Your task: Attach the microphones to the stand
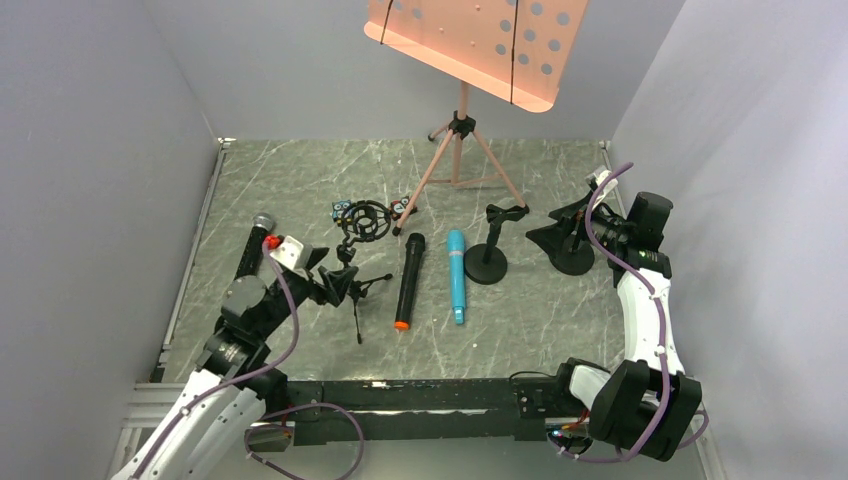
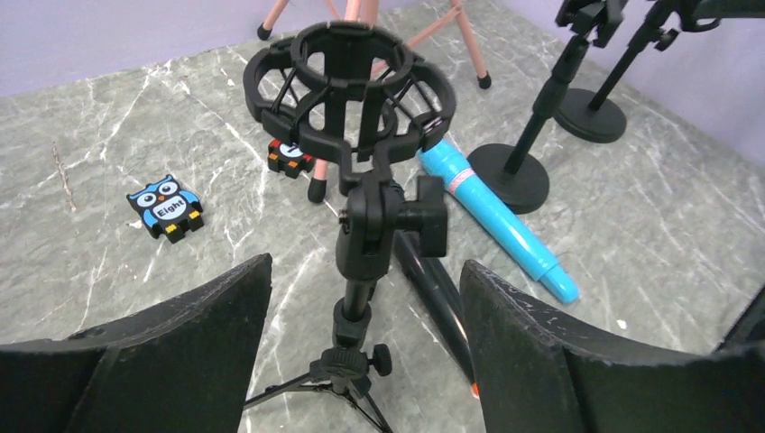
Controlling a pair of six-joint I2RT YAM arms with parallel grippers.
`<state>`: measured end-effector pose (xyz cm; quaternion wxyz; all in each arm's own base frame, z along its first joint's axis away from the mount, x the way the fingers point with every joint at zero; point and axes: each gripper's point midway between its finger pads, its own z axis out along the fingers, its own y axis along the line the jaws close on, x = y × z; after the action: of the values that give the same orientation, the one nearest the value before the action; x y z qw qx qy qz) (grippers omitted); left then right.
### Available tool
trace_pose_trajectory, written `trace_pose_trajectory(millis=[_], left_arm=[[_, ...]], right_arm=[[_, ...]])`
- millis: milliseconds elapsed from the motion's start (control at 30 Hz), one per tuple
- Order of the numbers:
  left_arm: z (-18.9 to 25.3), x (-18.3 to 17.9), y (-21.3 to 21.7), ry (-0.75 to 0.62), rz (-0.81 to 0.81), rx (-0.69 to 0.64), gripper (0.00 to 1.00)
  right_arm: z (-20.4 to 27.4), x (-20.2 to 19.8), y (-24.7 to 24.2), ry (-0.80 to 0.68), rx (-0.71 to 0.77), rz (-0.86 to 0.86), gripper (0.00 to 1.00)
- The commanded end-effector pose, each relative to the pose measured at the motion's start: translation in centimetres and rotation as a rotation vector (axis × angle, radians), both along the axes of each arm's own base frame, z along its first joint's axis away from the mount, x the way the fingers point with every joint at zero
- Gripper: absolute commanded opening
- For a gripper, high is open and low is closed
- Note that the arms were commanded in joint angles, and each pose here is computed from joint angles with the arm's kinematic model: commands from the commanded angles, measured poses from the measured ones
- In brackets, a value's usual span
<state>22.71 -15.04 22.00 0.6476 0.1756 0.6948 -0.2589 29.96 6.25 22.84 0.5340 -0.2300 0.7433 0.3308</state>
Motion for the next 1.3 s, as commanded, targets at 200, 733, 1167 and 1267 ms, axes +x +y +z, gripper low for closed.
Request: trace_pose_trajectory(millis=[200, 733, 1167, 1267], left_arm=[[4.7, -4.3, 0.8, 0.06, -0.073, 0.043, 0.99], [10.1, 2.7, 5.7, 0.229, 0.18, -0.069, 0.99], [-5.5, 17.1, 21.5, 0.775, 0.69, 0.175, 0.96], [-8.9, 18.4, 23.0, 0.876, 0.702, 0.265, 0.92]], right_arm=[[1.5, 0.2, 0.2, -0.066, -0.024, 0.026, 1.0], [1.8, 0.0, 0.2, -0.073, -0.026, 0.028, 1.0], [1.8, 0.0, 0.5, -0.053, 0.001, 0.041, 1.0], [1.9, 0.0, 0.5, -0.047, 0.006, 0.047, 1.0]])
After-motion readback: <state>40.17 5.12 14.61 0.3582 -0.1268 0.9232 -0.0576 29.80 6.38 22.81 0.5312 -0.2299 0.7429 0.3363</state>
